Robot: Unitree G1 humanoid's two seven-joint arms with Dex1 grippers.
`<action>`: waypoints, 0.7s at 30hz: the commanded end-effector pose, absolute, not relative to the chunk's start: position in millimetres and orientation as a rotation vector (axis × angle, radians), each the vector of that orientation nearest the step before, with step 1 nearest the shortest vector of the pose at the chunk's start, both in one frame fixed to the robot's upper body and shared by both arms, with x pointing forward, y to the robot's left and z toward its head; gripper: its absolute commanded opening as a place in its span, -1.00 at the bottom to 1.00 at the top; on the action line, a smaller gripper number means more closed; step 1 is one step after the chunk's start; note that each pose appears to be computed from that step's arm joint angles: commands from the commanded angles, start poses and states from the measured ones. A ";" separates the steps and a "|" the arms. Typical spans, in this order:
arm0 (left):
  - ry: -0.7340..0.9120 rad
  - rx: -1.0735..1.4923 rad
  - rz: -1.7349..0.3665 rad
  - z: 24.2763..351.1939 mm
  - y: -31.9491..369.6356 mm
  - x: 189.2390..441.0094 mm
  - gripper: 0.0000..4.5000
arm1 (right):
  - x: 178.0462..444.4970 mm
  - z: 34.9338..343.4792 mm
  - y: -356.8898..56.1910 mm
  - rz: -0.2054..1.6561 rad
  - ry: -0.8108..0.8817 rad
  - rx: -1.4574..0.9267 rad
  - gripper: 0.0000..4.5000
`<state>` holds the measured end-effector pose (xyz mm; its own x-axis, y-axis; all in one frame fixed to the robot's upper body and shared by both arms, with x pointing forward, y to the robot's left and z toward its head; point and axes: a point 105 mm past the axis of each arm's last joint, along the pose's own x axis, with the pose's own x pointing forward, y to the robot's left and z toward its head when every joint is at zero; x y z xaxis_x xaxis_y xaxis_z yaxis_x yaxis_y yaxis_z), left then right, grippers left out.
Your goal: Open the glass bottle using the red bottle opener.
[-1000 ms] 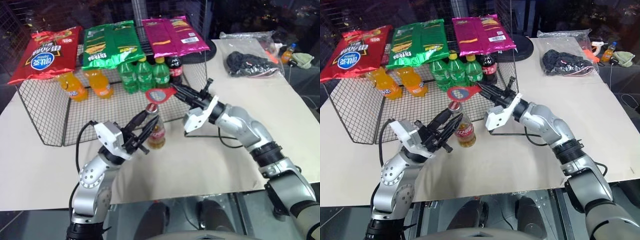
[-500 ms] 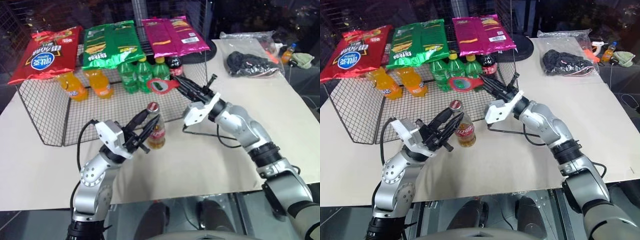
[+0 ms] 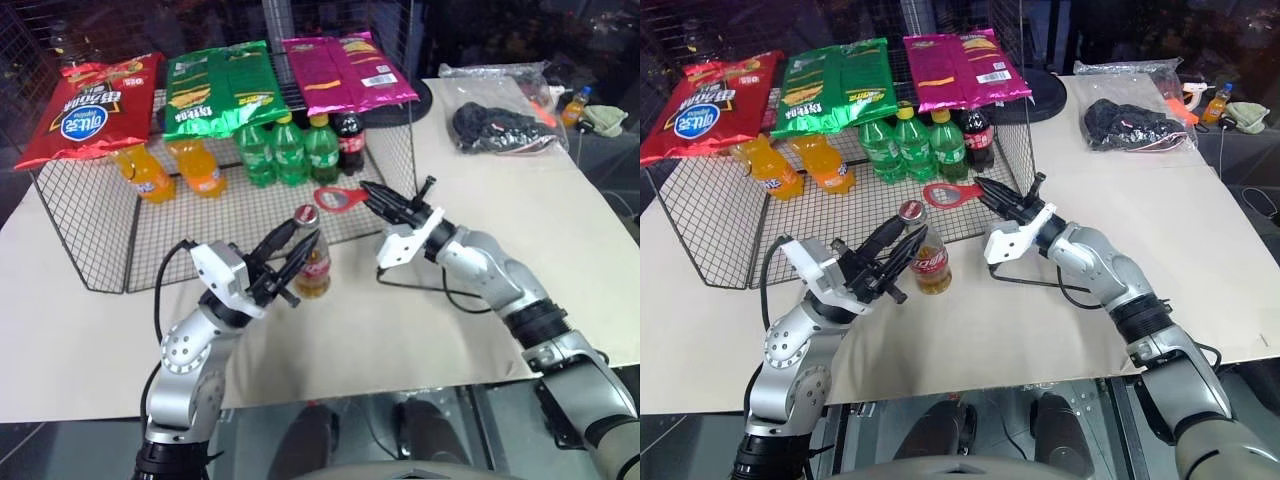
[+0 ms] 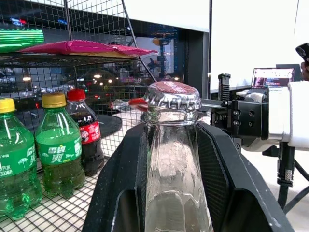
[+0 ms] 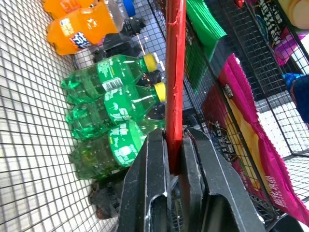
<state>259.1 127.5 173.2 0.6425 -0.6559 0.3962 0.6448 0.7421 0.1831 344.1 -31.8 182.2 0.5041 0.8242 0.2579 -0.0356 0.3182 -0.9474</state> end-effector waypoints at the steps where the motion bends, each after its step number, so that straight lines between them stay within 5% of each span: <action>1: -0.367 0.031 -0.749 152.5 126.4 260.5 -0.50 | 333.5 195.2 -26.2 0.681 -0.930 -1.024 -1.00; 18: -0.364 -0.005 -0.759 153.0 127.9 256.3 -0.50 | 337.3 193.1 -31.7 0.661 -0.872 -0.940 -1.00; 21: -0.369 -0.014 -0.763 154.0 127.5 255.5 -0.02 | 338.7 193.7 -33.3 0.653 -0.867 -0.937 -1.00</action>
<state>257.3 130.4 163.4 0.6605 -0.6547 0.3675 0.6556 0.7415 0.1427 338.2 -28.0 180.8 0.5046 0.8130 0.2906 -0.1357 0.4071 -0.9033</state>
